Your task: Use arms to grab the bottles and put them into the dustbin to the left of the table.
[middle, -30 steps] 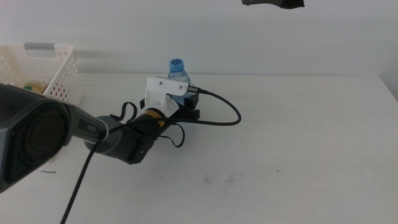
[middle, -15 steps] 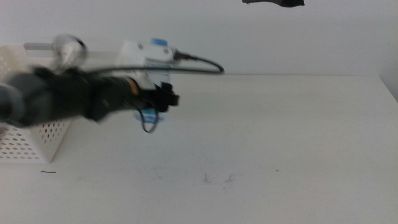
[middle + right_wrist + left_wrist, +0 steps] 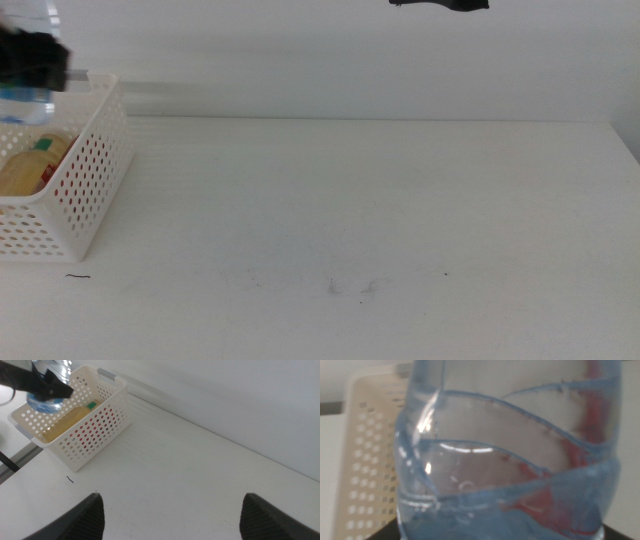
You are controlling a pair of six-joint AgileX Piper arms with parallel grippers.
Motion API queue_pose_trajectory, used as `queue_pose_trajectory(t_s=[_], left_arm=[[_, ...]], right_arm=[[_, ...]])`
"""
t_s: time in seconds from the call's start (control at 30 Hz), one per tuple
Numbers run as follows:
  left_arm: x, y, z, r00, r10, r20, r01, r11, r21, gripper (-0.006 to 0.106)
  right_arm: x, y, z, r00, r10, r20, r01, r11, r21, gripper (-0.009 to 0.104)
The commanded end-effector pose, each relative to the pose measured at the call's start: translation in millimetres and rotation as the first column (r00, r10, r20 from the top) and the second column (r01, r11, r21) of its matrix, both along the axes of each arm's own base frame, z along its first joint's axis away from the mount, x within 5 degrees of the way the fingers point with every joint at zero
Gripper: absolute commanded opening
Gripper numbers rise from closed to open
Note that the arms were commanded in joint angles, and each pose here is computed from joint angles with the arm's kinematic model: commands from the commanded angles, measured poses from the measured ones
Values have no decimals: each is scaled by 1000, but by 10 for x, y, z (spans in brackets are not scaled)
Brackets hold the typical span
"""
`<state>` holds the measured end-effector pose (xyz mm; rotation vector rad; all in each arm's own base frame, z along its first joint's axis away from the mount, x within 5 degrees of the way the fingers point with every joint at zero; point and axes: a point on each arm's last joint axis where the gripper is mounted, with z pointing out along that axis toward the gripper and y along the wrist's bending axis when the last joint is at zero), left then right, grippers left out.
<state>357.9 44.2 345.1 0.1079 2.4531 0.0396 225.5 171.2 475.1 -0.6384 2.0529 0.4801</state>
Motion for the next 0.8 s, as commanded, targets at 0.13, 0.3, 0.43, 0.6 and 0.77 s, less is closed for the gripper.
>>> queue_pose_trajectory(t_s=[0.13,0.3,0.43,0.6,0.77], left_arm=[[153,291,-190,999,20,-30,-21,1000,-23,-2],[300,434,-563,991,40,-130,-41,999,-7,-1],[377,531,-808,981,48,-188,-47,999,9,14],[406,584,-942,973,56,-225,-52,998,21,62],[344,573,-782,977,49,-207,-42,998,39,94]], right_arm=[[4,-29,20,1000,-9,13,9,1000,8,88],[4,-29,20,1000,-9,13,9,1000,8,88],[4,-29,20,1000,-9,13,9,1000,8,88],[4,-29,20,1000,-9,13,9,1000,8,88],[5,-31,20,1000,-9,14,9,1000,7,88]])
